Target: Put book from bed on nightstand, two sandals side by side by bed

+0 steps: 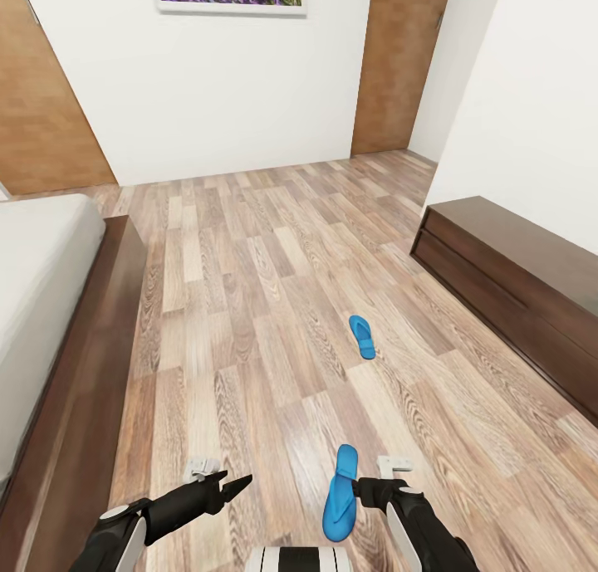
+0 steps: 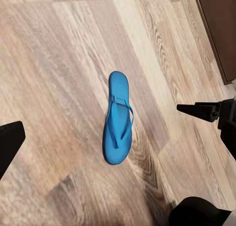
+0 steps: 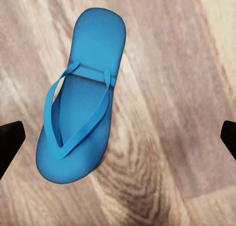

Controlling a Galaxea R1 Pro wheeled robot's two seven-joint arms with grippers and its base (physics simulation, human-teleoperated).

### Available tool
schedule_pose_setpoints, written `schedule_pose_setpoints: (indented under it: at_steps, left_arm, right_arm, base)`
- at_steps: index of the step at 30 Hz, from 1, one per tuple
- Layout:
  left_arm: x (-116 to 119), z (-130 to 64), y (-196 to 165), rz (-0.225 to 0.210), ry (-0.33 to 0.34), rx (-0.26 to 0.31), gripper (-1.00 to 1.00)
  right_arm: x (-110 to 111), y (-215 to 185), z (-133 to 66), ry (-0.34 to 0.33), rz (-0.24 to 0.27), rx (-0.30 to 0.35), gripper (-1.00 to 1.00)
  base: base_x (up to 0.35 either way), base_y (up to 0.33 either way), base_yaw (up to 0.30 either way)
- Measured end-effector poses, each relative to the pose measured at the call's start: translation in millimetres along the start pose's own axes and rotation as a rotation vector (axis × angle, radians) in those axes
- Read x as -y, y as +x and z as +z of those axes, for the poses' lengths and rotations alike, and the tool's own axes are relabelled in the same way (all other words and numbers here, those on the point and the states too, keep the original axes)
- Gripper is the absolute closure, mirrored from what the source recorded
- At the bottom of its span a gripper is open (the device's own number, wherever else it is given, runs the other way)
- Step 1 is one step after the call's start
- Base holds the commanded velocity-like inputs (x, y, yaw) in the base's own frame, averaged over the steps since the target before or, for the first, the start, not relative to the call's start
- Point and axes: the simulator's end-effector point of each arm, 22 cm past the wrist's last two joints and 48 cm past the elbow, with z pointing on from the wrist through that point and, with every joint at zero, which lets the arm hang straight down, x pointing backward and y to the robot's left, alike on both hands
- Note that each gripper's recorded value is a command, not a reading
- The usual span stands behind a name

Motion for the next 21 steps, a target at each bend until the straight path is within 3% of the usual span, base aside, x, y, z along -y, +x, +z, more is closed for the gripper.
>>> schedule_pose_setpoints:
  at_steps: [21]
  left_arm:
    - [0.5, 0.3, 0.0, -0.001, 0.001, 0.0, -1.0]
  right_arm:
    - [-0.5, 0.5, 0.1, -0.001, 0.002, -0.001, -1.0]
  base:
    - [0.0, 0.0, 0.0]
